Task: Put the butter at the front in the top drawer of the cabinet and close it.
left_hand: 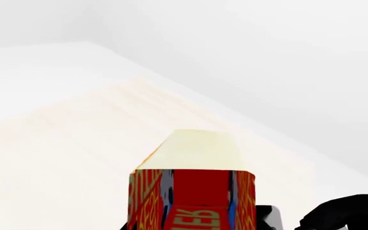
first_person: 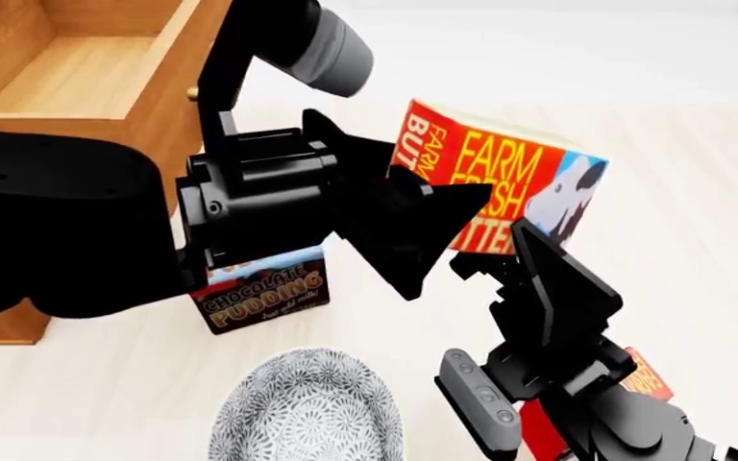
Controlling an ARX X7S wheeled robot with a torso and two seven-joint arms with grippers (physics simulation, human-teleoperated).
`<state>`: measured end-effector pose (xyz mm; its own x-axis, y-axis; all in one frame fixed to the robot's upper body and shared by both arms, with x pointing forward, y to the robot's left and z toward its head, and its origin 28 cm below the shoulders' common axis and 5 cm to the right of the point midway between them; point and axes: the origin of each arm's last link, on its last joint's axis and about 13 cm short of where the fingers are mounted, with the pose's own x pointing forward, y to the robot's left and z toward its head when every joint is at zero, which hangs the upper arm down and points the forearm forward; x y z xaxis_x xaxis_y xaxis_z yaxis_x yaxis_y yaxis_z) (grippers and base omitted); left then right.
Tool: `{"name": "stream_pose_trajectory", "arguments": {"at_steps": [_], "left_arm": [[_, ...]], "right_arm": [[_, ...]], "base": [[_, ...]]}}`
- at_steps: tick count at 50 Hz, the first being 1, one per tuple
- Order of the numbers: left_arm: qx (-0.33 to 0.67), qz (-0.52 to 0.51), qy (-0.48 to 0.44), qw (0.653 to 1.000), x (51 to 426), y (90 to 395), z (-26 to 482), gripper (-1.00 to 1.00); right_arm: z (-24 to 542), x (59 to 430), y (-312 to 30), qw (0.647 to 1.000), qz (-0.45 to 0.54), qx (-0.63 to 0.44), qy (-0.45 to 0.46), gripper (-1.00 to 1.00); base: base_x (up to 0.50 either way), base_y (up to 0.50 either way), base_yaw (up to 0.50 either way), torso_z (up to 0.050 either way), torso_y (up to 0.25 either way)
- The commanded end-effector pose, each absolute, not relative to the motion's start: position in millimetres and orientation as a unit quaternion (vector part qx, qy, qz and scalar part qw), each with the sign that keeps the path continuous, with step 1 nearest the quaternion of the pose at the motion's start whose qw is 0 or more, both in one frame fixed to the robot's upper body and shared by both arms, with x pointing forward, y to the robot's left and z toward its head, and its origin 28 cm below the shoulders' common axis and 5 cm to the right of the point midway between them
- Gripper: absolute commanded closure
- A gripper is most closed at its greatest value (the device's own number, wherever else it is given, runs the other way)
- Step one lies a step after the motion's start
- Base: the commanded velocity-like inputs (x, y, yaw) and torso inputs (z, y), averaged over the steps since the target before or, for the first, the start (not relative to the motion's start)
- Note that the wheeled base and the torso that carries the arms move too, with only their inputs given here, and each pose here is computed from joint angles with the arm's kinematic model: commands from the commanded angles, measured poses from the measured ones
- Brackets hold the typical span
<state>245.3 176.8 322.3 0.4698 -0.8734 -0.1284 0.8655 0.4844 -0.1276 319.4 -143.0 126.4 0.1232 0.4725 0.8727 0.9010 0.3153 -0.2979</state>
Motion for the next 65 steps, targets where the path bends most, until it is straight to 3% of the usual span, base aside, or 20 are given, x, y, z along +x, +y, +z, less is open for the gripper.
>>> {"name": "stream_pose_trajectory", "arguments": {"at_steps": [1,9,10,32,47,57,65], "left_arm": [[-0.039,-0.478,0.074,0.875,248,178,327,1.00],[-0.069,-0.466,0.074,0.879,246,181,331,1.00],[-0.072,-0.466,0.073,0.879,245,181,331,1.00],[-0.097,-0.475,0.041,0.874,234,190,340,1.00],[-0.127,-0.496,-0.078,0.856,185,209,372,1.00],[-0.109,-0.369,-0.173,0.906,186,223,378,1.00],[-0.064,-0.278,-0.227,0.931,192,229,371,1.00]], "right_arm": [[121,318,-147,0.512,-0.209,-0.559,-0.617,1.00],[121,316,-147,0.523,-0.212,-0.558,-0.608,1.00],[121,316,-147,0.527,-0.213,-0.556,-0.606,-1.00],[121,319,-146,0.548,-0.223,-0.543,-0.596,-1.00],[122,318,-146,0.552,-0.227,-0.542,-0.592,-1.00],[127,316,-149,0.574,-0.239,-0.531,-0.575,-1.00],[129,315,-151,0.628,-0.269,-0.533,-0.499,-1.00]], "base": [[0.00,0.00,0.00,0.000,-0.010],[0.00,0.00,0.00,-0.003,-0.001],[0.00,0.00,0.00,0.000,0.000],[0.00,0.00,0.00,0.000,0.000],[0.00,0.00,0.00,0.000,0.000],[0.00,0.00,0.00,0.000,0.000],[0.00,0.00,0.00,0.000,0.000]]}}
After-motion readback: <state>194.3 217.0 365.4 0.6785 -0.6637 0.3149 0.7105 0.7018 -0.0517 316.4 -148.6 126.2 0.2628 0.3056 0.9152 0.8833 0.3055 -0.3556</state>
